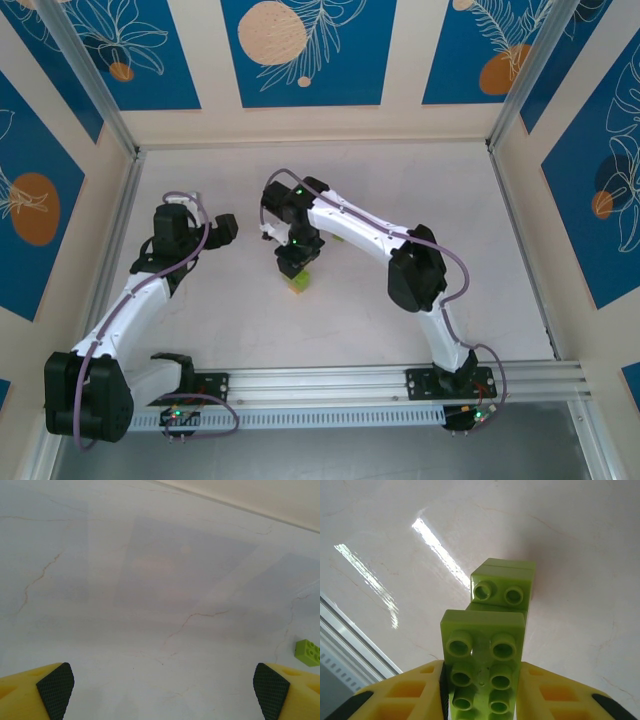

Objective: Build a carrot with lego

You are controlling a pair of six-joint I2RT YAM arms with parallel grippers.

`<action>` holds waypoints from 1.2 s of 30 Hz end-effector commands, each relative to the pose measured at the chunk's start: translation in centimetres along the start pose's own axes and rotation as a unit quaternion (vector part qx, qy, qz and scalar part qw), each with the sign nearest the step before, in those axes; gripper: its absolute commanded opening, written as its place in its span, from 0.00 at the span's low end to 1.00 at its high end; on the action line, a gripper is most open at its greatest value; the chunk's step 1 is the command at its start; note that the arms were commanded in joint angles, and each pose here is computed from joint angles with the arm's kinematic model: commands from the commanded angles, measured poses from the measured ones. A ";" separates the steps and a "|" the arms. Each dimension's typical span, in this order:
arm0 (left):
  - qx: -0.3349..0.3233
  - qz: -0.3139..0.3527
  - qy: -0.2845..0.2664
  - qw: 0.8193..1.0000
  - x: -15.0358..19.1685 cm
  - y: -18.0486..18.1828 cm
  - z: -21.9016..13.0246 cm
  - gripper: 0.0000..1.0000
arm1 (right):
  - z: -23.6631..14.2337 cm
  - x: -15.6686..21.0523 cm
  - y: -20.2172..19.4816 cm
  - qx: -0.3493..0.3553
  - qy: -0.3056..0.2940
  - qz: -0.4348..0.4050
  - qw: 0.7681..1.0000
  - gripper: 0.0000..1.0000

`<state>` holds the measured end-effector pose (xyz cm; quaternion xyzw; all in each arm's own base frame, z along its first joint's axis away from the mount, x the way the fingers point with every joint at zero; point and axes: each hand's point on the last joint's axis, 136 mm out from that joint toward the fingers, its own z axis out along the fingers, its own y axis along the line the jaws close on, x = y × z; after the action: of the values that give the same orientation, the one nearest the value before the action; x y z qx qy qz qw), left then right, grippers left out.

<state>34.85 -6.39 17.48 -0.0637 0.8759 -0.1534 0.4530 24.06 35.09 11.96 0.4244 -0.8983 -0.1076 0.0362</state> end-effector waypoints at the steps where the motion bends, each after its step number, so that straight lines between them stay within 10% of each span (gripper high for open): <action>1: 0.014 0.013 -0.012 1.000 -0.7 -0.8 -0.2 0.95 | 1.8 1.0 0.1 0.006 0.045 -0.002 0.999 0.35; 36: 0.016 0.013 -0.016 1.000 -0.9 -0.9 -0.2 0.95 | 3.8 1.4 -0.6 0.022 0.108 0.030 0.993 0.36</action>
<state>34.90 -6.39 17.55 -0.0636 0.8751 -0.1537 0.4545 24.49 34.95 11.69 0.4093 -0.9074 -0.0719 0.0627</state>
